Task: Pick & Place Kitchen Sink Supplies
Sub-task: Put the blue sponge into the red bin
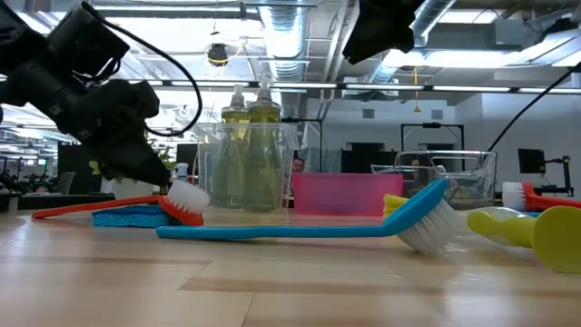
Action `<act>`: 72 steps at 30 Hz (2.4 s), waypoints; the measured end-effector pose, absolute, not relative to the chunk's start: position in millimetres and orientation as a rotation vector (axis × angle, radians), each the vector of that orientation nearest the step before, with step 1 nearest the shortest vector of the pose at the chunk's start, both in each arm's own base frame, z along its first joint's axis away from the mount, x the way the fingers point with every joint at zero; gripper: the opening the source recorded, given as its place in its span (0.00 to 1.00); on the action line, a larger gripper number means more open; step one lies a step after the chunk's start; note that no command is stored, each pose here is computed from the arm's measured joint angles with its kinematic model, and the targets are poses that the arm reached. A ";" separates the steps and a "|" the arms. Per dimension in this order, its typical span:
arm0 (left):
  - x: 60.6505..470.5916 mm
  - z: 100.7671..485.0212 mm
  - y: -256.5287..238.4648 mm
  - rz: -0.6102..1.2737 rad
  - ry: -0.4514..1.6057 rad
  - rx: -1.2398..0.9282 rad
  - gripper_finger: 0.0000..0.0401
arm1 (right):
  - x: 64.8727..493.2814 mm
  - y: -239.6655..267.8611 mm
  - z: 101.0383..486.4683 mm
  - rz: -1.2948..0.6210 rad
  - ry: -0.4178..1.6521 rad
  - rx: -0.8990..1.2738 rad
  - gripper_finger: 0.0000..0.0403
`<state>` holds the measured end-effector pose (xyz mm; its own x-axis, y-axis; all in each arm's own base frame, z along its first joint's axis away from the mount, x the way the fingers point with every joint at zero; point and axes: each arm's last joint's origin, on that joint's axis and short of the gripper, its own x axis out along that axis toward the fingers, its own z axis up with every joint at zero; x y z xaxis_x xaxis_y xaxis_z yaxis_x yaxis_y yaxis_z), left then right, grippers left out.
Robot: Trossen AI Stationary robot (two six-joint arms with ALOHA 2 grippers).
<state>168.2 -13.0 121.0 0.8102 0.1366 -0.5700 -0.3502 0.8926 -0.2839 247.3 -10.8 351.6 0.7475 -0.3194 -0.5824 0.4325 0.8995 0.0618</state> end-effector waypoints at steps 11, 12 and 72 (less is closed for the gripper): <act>167.9 121.0 -16.6 0.198 0.590 -0.240 0.27 | 247.7 -11.1 352.2 -0.415 0.591 0.200 0.29; 167.9 121.0 -16.6 0.198 0.590 -0.238 0.27 | 247.9 -11.1 352.4 -0.415 0.588 0.200 0.29; 195.5 103.3 -19.8 0.243 0.430 -0.426 0.02 | 247.7 -12.1 352.6 -0.474 0.567 0.234 0.29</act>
